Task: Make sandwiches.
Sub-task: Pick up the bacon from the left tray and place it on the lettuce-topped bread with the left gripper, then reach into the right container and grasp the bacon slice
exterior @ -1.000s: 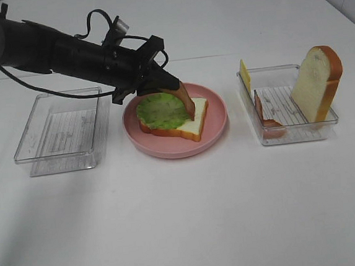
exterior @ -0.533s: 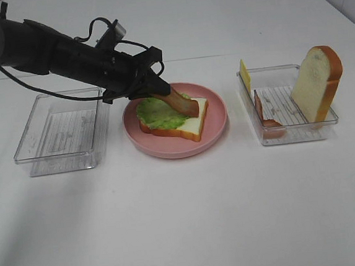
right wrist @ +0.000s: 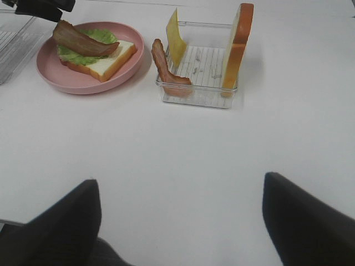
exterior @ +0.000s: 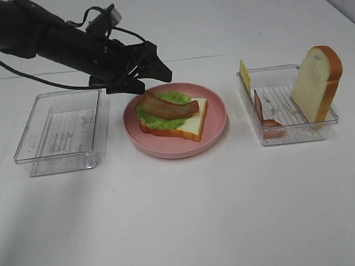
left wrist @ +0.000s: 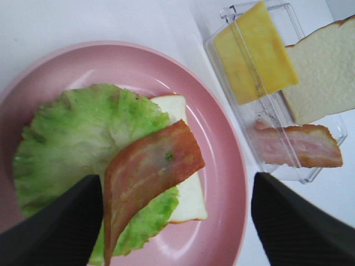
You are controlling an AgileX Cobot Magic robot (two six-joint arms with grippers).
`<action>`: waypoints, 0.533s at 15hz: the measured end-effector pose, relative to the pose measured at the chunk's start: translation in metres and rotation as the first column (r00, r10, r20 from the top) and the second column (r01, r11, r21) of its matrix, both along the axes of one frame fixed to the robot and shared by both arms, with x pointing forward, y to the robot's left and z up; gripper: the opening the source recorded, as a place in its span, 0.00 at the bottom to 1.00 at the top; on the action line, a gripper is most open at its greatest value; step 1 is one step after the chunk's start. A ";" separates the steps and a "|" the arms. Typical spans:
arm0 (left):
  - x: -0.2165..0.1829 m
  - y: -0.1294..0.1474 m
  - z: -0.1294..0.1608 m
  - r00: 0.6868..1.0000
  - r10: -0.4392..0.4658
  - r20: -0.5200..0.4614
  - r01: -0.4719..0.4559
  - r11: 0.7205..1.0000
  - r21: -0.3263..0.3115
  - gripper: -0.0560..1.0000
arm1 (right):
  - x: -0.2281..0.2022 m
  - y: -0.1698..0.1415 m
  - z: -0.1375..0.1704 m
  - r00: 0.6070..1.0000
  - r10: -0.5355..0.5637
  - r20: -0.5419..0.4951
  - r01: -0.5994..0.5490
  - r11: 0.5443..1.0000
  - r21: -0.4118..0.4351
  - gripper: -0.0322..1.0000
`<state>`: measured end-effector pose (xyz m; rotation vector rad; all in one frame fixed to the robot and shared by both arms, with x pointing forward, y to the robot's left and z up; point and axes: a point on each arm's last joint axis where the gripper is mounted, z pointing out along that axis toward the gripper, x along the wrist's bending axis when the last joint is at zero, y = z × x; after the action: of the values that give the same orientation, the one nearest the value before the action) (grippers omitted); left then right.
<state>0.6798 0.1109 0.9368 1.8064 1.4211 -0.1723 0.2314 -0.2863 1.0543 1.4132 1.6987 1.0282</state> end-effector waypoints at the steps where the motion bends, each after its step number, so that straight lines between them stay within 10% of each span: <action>1: -0.001 0.003 0.009 1.000 -0.010 0.026 0.009 0.999 0.040 0.73 | 0.000 0.000 0.000 1.000 0.000 0.000 0.000 1.000 0.000 0.77; 8: -0.038 0.049 0.118 0.986 -0.019 0.167 -0.058 0.895 0.442 0.73 | 0.000 -0.001 0.000 1.000 -0.004 0.000 0.004 1.000 -0.007 0.77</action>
<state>0.6420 0.1600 1.0553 2.1134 1.4360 0.3396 0.2314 -0.2870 1.0542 1.4122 1.6967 1.0193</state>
